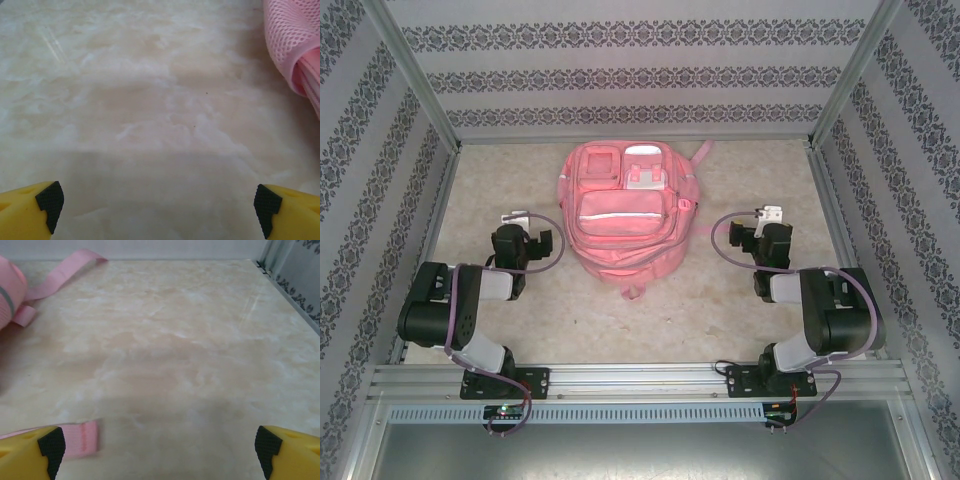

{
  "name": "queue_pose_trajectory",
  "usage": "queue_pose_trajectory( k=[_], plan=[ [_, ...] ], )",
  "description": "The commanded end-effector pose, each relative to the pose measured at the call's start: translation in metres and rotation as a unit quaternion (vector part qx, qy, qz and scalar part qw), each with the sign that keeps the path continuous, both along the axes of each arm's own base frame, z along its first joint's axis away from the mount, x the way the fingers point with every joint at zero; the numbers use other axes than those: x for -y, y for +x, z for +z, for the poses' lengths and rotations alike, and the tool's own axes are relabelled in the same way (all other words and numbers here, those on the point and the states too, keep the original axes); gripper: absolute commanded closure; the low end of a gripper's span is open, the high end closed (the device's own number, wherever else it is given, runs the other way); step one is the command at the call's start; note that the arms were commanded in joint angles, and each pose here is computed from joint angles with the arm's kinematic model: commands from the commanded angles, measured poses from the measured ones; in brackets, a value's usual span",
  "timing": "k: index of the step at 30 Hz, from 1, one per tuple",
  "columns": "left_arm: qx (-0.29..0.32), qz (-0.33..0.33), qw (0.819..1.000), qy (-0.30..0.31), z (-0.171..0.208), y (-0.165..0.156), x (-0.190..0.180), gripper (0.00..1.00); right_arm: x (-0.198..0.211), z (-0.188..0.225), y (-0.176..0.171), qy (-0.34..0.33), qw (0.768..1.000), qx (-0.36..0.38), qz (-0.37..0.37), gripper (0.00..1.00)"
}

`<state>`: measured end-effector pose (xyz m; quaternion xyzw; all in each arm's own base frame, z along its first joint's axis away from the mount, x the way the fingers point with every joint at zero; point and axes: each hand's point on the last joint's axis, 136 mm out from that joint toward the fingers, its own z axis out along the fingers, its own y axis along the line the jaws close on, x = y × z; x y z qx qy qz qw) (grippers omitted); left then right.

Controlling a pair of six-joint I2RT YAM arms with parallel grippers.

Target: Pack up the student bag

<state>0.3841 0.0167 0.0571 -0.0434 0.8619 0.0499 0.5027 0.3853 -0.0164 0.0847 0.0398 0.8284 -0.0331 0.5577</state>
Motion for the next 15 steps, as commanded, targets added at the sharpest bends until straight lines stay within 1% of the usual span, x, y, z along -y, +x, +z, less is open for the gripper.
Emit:
queue_pose_trajectory(
  k=[1,2,15],
  plan=[
    [0.062,-0.027,0.998,-0.002,0.0269,0.0150,0.0042,0.01,-0.0068,0.0215,0.0096,0.015,0.999,0.041,0.012,0.02],
    [0.053,-0.029,0.998,-0.003,0.0254,0.0141,0.0048,0.01,-0.0077,0.0225,0.0101,0.013,0.999,0.044,0.014,0.02],
    [0.057,-0.029,0.998,-0.002,0.0259,0.0144,0.0048,0.01,-0.0115,0.0217,0.0111,0.004,0.999,0.039,0.018,0.02]
  ],
)
